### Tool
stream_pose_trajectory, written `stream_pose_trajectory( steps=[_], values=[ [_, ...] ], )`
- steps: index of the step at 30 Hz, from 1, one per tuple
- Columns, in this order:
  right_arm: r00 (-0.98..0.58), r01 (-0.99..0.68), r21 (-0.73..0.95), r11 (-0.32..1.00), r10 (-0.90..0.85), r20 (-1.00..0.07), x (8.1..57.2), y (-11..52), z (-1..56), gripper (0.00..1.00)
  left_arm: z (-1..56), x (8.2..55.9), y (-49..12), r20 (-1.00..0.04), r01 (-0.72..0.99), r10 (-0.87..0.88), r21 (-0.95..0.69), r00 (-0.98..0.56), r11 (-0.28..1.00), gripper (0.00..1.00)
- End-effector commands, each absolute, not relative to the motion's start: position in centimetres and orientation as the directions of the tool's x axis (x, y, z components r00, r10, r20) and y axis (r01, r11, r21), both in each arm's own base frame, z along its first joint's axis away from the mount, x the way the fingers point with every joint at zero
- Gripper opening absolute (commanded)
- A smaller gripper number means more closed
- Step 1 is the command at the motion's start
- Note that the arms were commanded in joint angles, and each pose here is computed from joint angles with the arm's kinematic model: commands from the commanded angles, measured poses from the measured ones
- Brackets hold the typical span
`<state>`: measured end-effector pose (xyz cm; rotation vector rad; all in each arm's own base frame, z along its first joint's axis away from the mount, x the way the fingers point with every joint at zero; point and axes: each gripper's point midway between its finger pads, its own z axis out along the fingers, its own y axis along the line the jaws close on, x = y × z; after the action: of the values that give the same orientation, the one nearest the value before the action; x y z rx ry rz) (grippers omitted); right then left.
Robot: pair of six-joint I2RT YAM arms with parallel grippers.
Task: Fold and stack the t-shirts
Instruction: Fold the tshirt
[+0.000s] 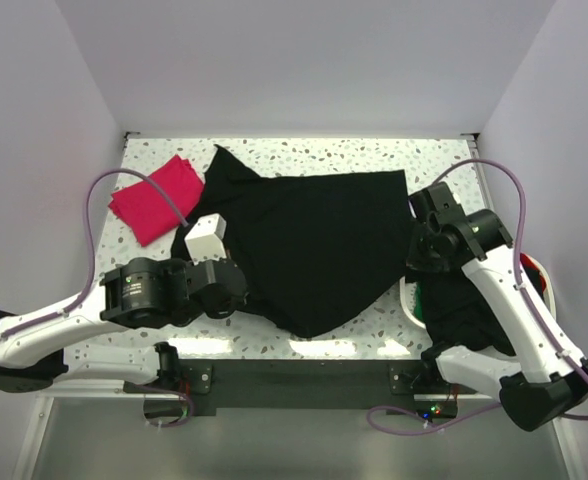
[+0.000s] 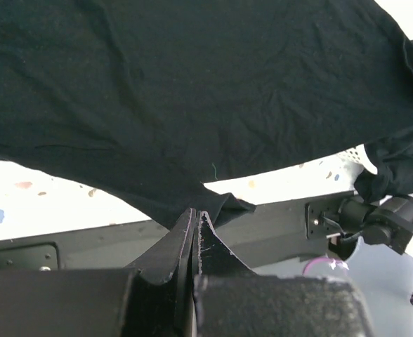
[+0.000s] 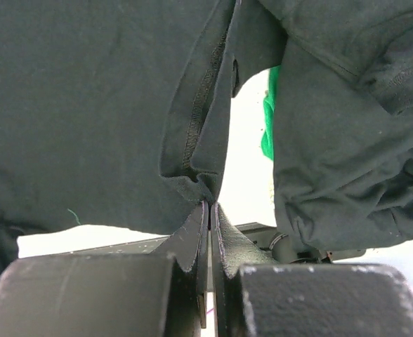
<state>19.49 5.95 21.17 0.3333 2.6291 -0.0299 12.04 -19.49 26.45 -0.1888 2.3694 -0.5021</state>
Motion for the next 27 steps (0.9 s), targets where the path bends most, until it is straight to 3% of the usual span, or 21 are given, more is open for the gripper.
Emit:
stream_pose_trajectory(
  steps=[1, 6, 18, 27],
  values=[
    [-0.913, 0.256, -0.042, 0.966, 0.227, -0.339, 16.1, 4.9, 20.9, 0.0, 26.2, 11.4, -19.8, -0.558, -0.052, -0.314, -0.434, -0.768, 0.9, 0.0],
    [-0.927, 0.249, -0.032, 0.968, 0.229, -0.298, 16.8, 5.8, 20.0, 0.0, 24.5, 13.1, -18.3, -0.585, -0.145, -0.371, -0.397, -0.721, 0.906, 0.0],
    [-0.914, 0.262, -0.071, 0.962, 0.224, -0.338, 20.5, 6.3, 20.1, 0.0, 24.8, 19.2, -14.8, -0.717, -0.21, -0.332, -0.257, -0.612, 0.943, 0.0],
    [-0.909, 0.296, -0.096, 0.95, 0.25, -0.333, 22.5, 5.8, 18.5, 0.0, 25.3, 21.8, -15.4, -0.776, -0.122, -0.272, -0.247, -0.569, 0.961, 0.0]
  ],
)
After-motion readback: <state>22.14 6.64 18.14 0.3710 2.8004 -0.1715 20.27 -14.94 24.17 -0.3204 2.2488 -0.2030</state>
